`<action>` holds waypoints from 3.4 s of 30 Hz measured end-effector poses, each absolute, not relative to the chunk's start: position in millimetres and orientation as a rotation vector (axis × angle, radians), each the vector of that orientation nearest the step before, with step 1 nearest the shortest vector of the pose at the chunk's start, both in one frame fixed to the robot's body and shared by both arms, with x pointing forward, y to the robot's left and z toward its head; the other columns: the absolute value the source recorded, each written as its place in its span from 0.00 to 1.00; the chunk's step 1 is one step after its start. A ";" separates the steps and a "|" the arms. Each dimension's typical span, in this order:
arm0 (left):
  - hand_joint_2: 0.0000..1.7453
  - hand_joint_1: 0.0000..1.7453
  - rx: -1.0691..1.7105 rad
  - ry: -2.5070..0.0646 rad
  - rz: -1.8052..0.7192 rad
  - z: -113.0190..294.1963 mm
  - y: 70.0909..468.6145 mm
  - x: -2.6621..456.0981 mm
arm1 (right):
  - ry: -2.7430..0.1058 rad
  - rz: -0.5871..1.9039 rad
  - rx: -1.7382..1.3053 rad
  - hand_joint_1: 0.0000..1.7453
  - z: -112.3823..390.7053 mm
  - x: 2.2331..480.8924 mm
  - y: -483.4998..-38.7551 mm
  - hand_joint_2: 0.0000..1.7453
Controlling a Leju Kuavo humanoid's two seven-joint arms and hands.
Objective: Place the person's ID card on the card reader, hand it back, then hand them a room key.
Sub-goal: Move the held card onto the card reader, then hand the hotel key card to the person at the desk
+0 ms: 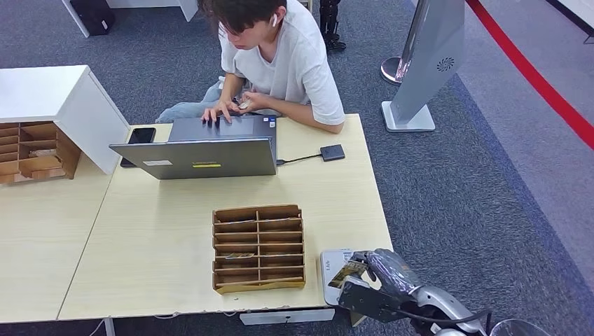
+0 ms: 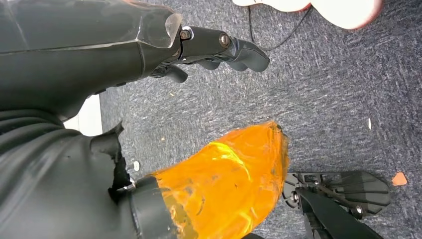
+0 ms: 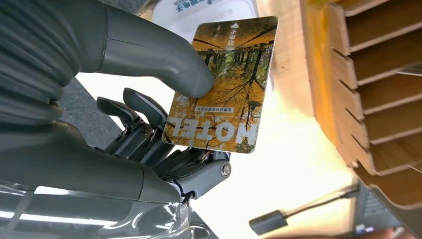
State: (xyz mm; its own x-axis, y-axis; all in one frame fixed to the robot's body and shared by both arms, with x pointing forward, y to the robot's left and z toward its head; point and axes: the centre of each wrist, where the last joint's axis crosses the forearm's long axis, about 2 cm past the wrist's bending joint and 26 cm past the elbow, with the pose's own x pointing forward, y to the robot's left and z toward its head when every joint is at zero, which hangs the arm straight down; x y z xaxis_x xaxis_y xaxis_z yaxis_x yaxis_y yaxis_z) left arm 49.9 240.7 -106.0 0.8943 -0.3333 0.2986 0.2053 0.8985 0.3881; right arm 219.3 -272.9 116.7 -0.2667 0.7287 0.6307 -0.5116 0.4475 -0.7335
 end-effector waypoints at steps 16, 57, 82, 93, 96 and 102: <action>0.00 0.00 0.351 -0.370 -0.307 -105.4 238.6 53.6 | -1.371 1.161 -0.132 1.00 106.4 230.1 -245.5 1.00; 0.00 0.00 0.345 -0.349 -0.308 -103.3 232.6 64.1 | -1.283 1.174 -0.385 1.00 95.5 242.1 -233.4 1.00; 0.00 0.00 0.335 -0.343 -0.306 -102.3 229.3 68.0 | -1.247 1.220 -0.462 1.00 94.2 243.1 -226.4 1.00; 0.00 0.00 0.334 -0.342 -0.307 -102.3 229.2 68.4 | -1.233 1.228 -0.456 1.00 90.1 242.4 -220.8 1.00; 0.00 0.00 0.334 -0.342 -0.307 -102.2 229.1 68.5 | -1.231 1.230 -0.455 1.00 89.5 242.2 -219.8 1.00; 0.00 0.00 0.333 -0.342 -0.307 -102.3 229.1 68.5 | -1.232 1.232 -0.454 1.00 89.2 241.8 -218.0 1.00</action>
State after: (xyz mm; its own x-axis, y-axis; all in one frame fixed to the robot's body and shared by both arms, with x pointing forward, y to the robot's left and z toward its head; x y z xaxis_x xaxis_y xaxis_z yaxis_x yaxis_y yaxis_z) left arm 68.5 229.1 -102.3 0.8971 -0.3464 0.2742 0.2357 0.9002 0.3662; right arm 241.8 -218.0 89.2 -0.1493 0.8781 0.4547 -0.4548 0.3473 -0.8200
